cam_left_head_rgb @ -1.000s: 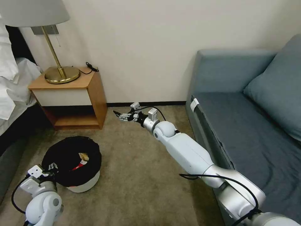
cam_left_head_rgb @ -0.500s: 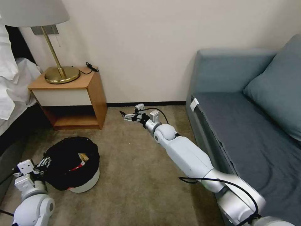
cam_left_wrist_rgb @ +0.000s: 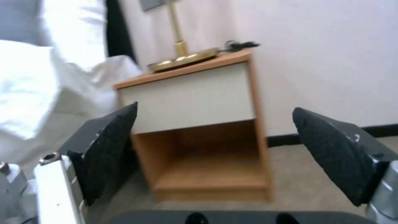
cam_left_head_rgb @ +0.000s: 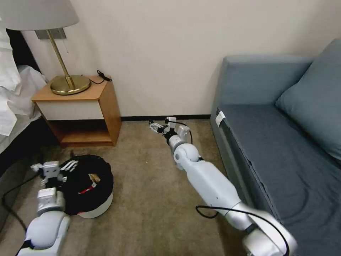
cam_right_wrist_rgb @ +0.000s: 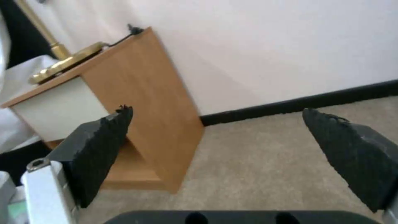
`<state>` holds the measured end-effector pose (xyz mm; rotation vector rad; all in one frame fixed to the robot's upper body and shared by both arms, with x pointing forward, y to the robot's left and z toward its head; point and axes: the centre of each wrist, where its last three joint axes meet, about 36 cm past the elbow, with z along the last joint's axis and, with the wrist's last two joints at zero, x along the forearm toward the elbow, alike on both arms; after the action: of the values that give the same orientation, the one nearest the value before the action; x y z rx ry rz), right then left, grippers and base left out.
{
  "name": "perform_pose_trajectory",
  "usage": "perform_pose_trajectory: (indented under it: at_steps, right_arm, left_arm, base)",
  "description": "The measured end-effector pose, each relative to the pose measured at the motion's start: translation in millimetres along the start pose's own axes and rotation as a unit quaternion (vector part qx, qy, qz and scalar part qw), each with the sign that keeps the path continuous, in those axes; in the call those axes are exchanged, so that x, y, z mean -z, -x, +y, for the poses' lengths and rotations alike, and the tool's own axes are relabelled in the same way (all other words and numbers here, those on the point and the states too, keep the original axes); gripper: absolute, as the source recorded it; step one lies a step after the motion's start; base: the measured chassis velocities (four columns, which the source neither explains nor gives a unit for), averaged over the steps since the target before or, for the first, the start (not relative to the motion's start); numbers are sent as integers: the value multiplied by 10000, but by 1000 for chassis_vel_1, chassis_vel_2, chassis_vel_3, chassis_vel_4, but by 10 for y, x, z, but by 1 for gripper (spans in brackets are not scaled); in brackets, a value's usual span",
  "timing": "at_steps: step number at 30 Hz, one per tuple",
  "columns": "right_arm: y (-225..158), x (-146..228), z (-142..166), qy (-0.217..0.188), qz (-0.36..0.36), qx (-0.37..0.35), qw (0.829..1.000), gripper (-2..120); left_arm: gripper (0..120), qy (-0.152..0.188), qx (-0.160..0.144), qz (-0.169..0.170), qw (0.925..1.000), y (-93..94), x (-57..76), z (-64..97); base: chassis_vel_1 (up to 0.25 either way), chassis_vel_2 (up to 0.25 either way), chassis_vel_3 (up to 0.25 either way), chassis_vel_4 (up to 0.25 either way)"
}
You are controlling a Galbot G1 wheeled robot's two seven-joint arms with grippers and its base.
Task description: Pick up the trash bin, then pick up the garbage on the floor and place it into the trash bin.
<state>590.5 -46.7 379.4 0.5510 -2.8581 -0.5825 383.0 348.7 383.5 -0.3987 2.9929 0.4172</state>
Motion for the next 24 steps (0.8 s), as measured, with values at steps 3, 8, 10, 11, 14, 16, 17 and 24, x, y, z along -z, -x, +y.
perform_pose_trajectory:
  at_steps: [3,8,10,11,14,16,17,24]
  right_arm:
    - [-14,-127,-75,-140,-137,-186,9996,100]
    - [-31,-449,-397,-820,-255,-600,9945,100]
    - [-42,-545,-481,-1042,-236,-705,9918,100]
    - [-56,-617,-557,-1174,-201,-793,9897,100]
    - [-97,-742,-749,-1344,-133,-1019,9856,100]
    - [-114,-777,-829,-1412,-133,-1097,9838,100]
    - [-129,-800,-912,-1489,-148,-1170,9818,100]
    - [-133,-777,-1006,-1593,-210,-1275,9787,100]
  left_arm:
    - [100,-155,-144,-41,9998,138,26,-214]
    - [100,-274,-353,91,9990,232,-85,-425]
    - [100,-288,-406,110,9987,237,-104,-448]
    - [100,-300,-445,121,9985,242,-117,-464]
    - [100,-322,-532,150,9980,265,-148,-499]
    - [100,-319,-569,153,9978,287,-155,-513]
    - [100,-312,-615,148,9975,313,-155,-525]
    - [100,-307,-649,160,9973,334,-155,-532]
  base:
    - [0,0,0,0]
    - [0,0,0,0]
    - [0,0,0,0]
    - [0,0,0,0]
    - [0,0,0,0]
    - [0,0,0,0]
    - [0,0,0,0]
    - [0,0,0,0]
